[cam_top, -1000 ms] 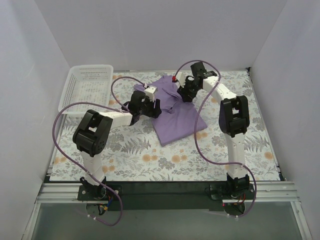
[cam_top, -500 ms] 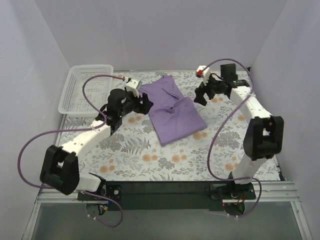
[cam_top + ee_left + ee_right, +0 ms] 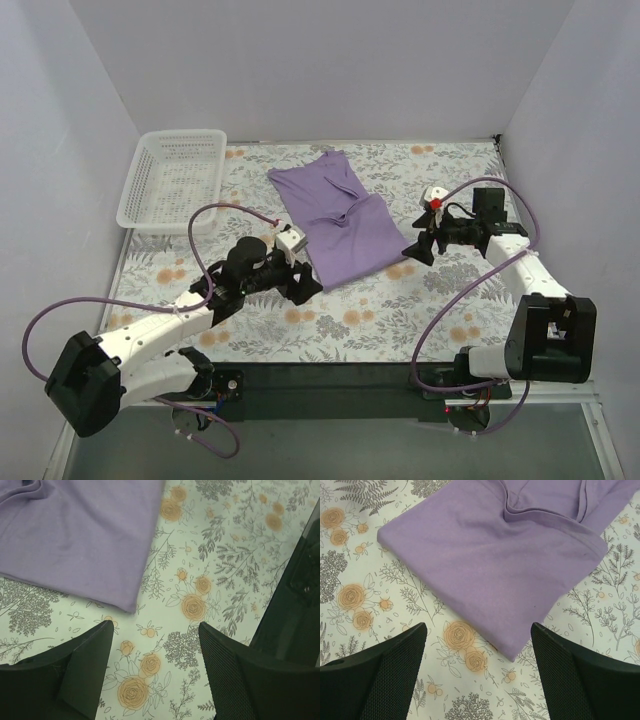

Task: Fold and stack the t-shirts

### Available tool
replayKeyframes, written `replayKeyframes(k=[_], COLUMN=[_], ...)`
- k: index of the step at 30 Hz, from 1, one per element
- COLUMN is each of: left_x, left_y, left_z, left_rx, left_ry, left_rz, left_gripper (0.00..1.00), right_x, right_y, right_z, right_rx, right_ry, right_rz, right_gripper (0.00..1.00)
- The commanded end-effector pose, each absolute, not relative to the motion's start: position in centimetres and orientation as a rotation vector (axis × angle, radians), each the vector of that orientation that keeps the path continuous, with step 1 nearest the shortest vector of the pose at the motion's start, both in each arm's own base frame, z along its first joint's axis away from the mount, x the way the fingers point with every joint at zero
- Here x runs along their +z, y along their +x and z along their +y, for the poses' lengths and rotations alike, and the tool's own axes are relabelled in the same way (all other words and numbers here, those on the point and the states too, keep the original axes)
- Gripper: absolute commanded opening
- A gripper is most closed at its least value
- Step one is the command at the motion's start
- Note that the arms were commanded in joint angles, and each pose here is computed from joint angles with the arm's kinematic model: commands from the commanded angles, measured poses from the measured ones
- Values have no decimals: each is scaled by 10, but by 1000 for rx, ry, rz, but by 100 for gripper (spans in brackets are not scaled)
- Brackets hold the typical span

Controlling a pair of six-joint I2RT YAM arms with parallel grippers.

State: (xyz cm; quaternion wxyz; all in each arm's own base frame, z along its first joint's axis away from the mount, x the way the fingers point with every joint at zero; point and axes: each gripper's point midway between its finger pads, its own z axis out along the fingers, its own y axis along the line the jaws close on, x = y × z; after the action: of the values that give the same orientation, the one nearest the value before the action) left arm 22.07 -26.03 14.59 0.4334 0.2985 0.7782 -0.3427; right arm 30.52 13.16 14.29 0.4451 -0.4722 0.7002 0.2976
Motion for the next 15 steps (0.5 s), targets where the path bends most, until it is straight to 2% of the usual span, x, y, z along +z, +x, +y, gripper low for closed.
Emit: replayKeyframes(k=[1,15], left_x=[137,99], left_y=[219,224], left_z=[-260,-293], left_rx=[-746,-574], left_ry=[879,1275], left_rz=[1879,1741], left_gripper=[68,65], right_x=[158,143], right_y=[295,299], right_z=[134,113], right_rx=[807,807], right_ry=[-1188,-1131], right_rz=[1615,1700], right_gripper=[90,90])
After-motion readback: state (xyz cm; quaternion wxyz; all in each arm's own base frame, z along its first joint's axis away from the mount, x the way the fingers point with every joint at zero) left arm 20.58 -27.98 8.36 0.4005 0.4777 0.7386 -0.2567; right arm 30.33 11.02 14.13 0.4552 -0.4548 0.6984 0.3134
